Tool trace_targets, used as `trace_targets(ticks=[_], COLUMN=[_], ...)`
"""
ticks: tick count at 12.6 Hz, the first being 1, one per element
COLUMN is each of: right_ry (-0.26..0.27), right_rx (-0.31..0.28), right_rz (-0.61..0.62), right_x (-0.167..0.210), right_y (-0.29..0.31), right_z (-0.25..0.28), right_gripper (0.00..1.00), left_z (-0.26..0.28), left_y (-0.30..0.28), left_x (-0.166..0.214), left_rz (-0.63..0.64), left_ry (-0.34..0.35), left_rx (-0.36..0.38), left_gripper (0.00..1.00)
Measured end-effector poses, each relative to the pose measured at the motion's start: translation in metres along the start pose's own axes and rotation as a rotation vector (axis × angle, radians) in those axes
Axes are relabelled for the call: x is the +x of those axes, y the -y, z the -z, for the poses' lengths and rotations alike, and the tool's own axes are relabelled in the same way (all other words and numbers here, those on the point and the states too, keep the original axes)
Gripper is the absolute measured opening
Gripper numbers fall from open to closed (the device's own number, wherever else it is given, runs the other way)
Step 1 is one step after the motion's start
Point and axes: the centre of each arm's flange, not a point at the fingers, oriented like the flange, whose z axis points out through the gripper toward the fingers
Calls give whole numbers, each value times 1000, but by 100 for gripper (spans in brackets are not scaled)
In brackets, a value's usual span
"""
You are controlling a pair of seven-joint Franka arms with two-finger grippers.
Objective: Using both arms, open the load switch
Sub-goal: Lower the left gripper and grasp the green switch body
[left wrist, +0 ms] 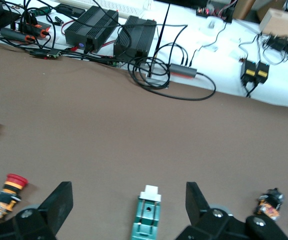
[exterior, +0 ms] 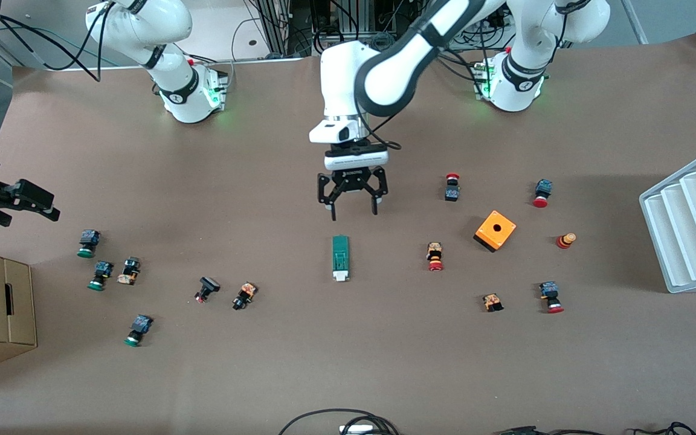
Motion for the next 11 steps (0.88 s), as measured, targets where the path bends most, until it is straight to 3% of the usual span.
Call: trace_targets(ticks=[4, 7, 11], right_ry=[0, 0, -1], right_rx=[0, 0, 0], right_rz=[0, 0, 0], right_x=[0, 0, 0], right_y=[0, 0, 0], right_z=[0, 0, 0], right_gripper=[100, 100, 100], left_z=[-18, -39, -65], left_y=[-6, -8, -7], left_x=[-55, -103, -140], left_rz=[27, -1, -53], left_ry=[-148, -192, -237], left_rx=[6, 13, 16], left_gripper=[100, 100, 100])
